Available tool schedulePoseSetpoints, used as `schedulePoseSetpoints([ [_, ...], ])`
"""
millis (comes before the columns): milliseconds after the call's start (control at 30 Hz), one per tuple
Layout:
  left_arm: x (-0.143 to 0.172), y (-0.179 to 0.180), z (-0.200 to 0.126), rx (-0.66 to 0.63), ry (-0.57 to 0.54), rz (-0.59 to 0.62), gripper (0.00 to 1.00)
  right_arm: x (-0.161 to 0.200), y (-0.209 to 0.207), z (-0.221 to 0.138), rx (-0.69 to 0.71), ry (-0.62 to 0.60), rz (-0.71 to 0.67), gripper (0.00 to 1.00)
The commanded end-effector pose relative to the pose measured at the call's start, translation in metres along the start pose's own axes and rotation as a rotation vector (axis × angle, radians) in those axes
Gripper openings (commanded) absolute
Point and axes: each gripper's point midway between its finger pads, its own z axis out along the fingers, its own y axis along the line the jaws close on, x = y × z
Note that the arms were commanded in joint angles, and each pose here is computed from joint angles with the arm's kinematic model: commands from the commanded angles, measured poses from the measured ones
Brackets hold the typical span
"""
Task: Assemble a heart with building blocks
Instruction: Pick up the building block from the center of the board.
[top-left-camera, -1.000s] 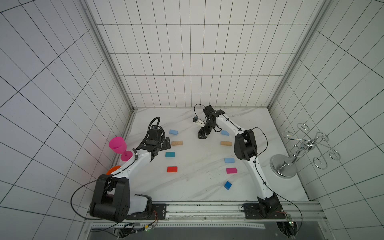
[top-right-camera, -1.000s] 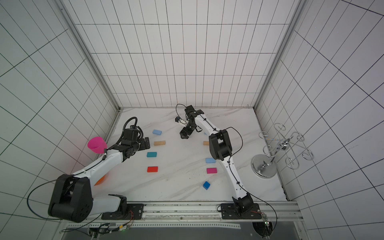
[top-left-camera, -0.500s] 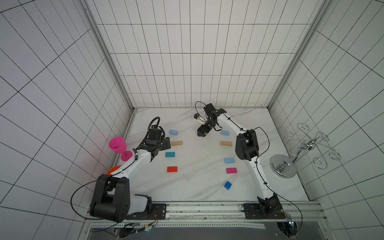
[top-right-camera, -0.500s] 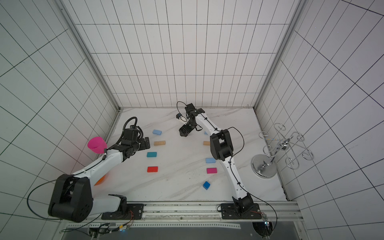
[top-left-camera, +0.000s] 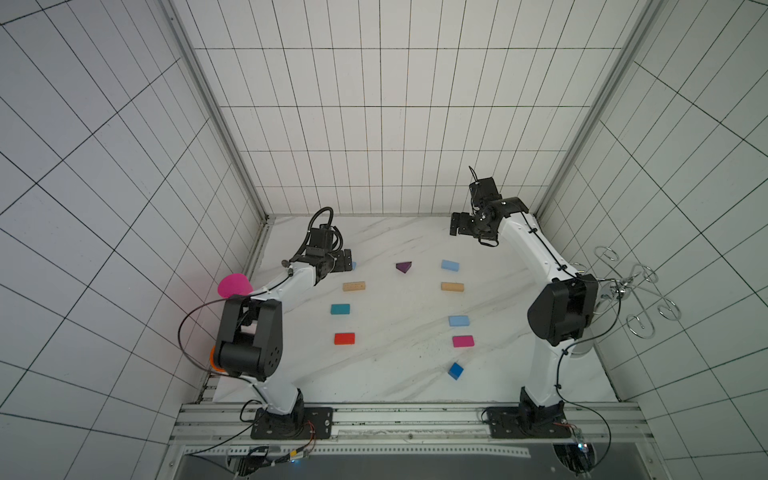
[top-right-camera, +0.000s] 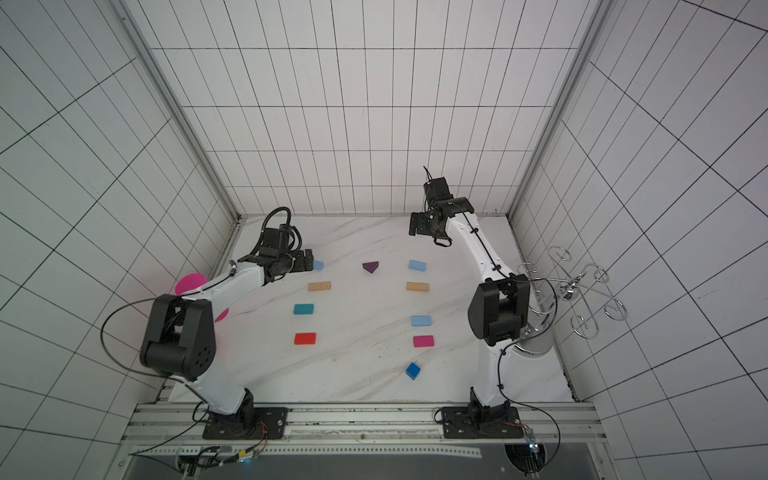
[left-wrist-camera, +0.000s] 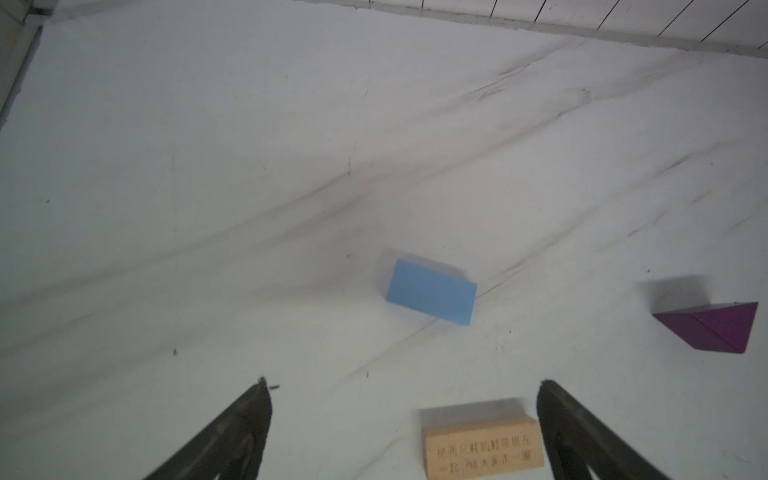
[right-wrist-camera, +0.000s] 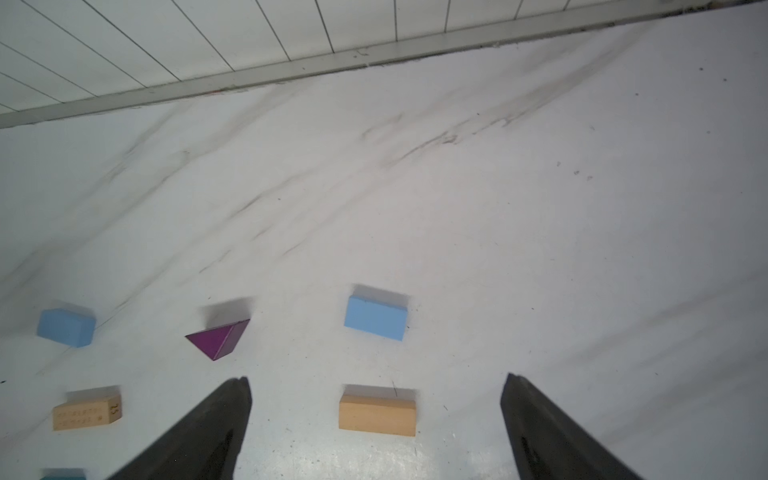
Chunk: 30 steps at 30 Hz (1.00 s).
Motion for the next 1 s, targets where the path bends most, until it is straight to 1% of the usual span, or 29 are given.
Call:
schedulePoseSetpoints([
  [0, 0.013, -0.019, 0.023, 0.055, 0.137, 0.088, 0.98, 0.03, -0.03, 0.008, 0.192, 0.079, 0.055, 0.98],
  [33, 0.014, -0.024, 0.03, 0.054, 0.155, 0.117, 0.98, 0.036, -0.037, 0.011, 0.193, 0.1, 0.104, 0.98],
  [100, 0.014, -0.031, 0.043, 0.04, 0.198, 0.151, 0.98, 0.045, -0.036, 0.017, 0.046, 0.174, 0.191, 0.98],
  [133, 0.014, -0.032, 0.047, 0.029, 0.222, 0.164, 0.98, 0.047, -0.036, 0.019, 0.002, 0.18, 0.22, 0.98],
  [200, 0.014, -0.03, 0.055, 0.006, 0.254, 0.183, 0.98, 0.045, -0.035, 0.017, -0.026, 0.145, 0.208, 0.99],
  [300, 0.014, -0.027, 0.06, -0.01, 0.27, 0.207, 0.97, 0.046, -0.037, 0.017, -0.023, 0.143, 0.171, 0.95],
  [433, 0.019, -0.023, 0.065, -0.024, 0.296, 0.229, 0.96, 0.056, -0.036, 0.033, -0.026, 0.183, 0.121, 0.91],
  [533, 0.021, -0.018, 0.067, -0.045, 0.306, 0.249, 0.96, 0.059, -0.032, 0.051, -0.039, 0.209, 0.083, 0.9],
  [600, 0.022, -0.017, 0.068, -0.043, 0.311, 0.251, 0.96, 0.061, -0.03, 0.061, -0.03, 0.25, 0.069, 0.91],
  [667, 0.024, -0.017, 0.071, -0.04, 0.32, 0.258, 0.96, 0.064, -0.026, 0.071, -0.012, 0.292, 0.046, 0.91],
  [800, 0.028, -0.018, 0.078, -0.04, 0.34, 0.244, 0.95, 0.068, -0.015, 0.087, 0.039, 0.316, -0.015, 0.91],
  [900, 0.03, -0.017, 0.08, -0.045, 0.349, 0.24, 0.94, 0.072, -0.007, 0.099, 0.054, 0.332, -0.019, 0.91],
  [967, 0.033, -0.016, 0.082, -0.052, 0.361, 0.241, 0.93, 0.075, -0.004, 0.107, 0.051, 0.345, -0.006, 0.9],
])
